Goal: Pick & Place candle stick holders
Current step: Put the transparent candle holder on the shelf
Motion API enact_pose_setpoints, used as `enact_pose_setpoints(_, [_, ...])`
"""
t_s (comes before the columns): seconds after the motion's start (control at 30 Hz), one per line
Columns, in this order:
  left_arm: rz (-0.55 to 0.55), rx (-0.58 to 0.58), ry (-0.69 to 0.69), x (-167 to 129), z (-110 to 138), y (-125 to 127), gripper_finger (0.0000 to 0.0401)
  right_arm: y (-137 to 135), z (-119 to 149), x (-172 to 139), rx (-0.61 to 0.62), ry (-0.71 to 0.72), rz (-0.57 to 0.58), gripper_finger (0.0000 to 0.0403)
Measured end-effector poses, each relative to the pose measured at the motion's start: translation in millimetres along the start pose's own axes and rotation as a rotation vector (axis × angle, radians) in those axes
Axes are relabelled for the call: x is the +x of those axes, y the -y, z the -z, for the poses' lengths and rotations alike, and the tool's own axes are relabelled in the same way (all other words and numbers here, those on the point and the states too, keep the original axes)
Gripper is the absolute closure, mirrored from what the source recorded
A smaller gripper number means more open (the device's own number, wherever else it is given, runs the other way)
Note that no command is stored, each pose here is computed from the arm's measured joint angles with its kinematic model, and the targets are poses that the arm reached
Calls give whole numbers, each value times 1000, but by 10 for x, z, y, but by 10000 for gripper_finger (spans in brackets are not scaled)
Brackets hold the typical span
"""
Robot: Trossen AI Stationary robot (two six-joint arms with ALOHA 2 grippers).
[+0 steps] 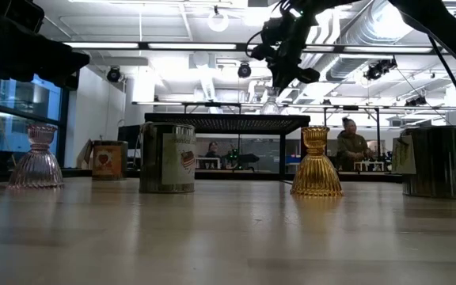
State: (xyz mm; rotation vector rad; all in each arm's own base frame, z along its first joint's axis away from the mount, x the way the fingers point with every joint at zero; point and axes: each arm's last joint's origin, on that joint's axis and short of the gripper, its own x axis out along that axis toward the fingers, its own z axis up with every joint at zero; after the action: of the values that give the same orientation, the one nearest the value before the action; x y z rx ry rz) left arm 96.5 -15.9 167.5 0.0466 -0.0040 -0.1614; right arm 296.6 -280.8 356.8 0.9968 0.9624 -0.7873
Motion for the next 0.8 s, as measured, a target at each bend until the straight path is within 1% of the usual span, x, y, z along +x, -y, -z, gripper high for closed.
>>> enact_pose_setpoints(0.8, [2,0,0,0,0,1,258,-3,24,28,-2,-29,13,386])
